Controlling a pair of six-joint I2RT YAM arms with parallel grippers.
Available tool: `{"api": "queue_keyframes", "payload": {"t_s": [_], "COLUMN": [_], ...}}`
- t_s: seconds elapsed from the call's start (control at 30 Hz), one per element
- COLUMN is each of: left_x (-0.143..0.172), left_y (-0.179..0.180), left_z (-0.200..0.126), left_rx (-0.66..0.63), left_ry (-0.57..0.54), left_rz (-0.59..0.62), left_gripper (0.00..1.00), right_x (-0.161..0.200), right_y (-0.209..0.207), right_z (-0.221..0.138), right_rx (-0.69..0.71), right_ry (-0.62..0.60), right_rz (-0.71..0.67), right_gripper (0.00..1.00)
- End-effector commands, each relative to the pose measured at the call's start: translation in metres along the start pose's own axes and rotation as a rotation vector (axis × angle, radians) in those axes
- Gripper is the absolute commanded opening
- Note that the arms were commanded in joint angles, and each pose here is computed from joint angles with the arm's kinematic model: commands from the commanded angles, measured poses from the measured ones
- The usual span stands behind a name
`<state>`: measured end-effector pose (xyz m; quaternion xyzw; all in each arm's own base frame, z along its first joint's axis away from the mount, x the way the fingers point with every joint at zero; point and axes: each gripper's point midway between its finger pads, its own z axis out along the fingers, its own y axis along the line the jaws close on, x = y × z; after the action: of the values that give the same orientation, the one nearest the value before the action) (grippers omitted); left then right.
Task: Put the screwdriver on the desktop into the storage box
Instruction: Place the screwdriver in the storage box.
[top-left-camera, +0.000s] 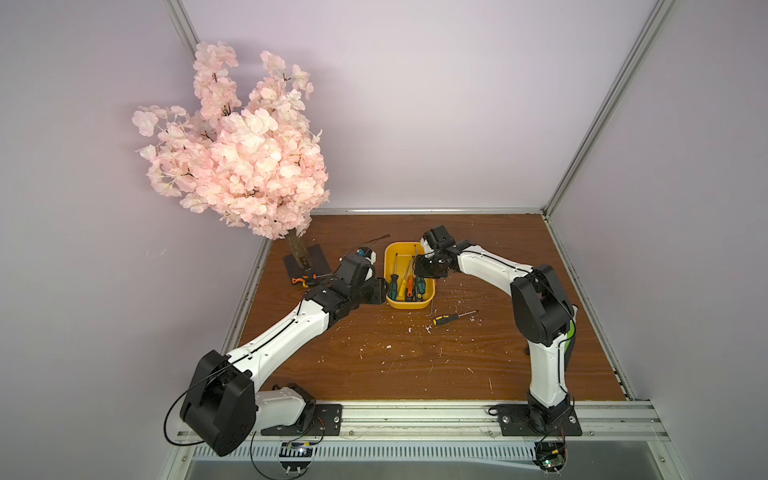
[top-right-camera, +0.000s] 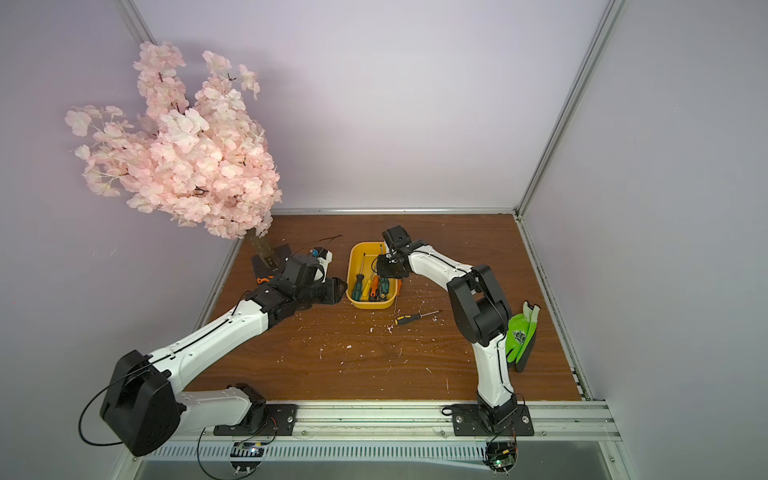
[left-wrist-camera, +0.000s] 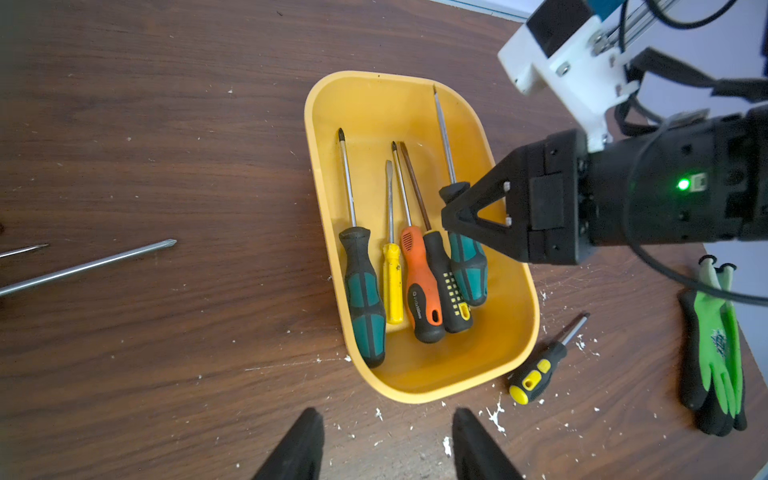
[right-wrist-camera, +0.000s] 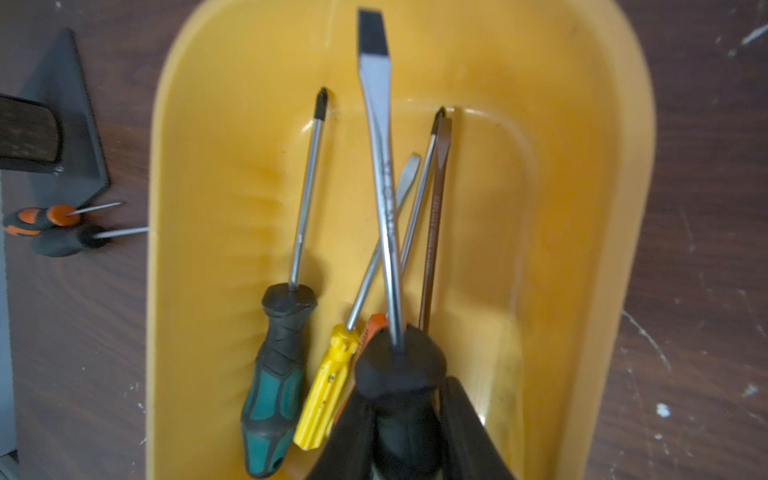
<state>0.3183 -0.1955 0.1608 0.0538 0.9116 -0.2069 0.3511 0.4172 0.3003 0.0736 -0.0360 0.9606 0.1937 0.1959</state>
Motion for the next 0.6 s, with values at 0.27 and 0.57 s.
{"api": "queue_keyframes", "payload": {"t_s": [0.27, 0.57], "left_x": [-0.005, -0.015], "left_y": [0.005, -0.009], "left_z": [-0.005, 0.005], "left_rx": [-0.018, 0.037], "left_ry": [-0.019, -0.016], "left_rz": [0.005, 0.021], "left_gripper": [0.54, 0.59], "right_x": [-0.02, -0.035], "right_y": [0.015, 0.038], "right_z": [-0.024, -0.058], "right_rx": [0.0, -0.068], "right_ry": [-0.089, -0.161], "right_rz": [0.0, -0.032], "right_gripper": [0.25, 0.35]}}
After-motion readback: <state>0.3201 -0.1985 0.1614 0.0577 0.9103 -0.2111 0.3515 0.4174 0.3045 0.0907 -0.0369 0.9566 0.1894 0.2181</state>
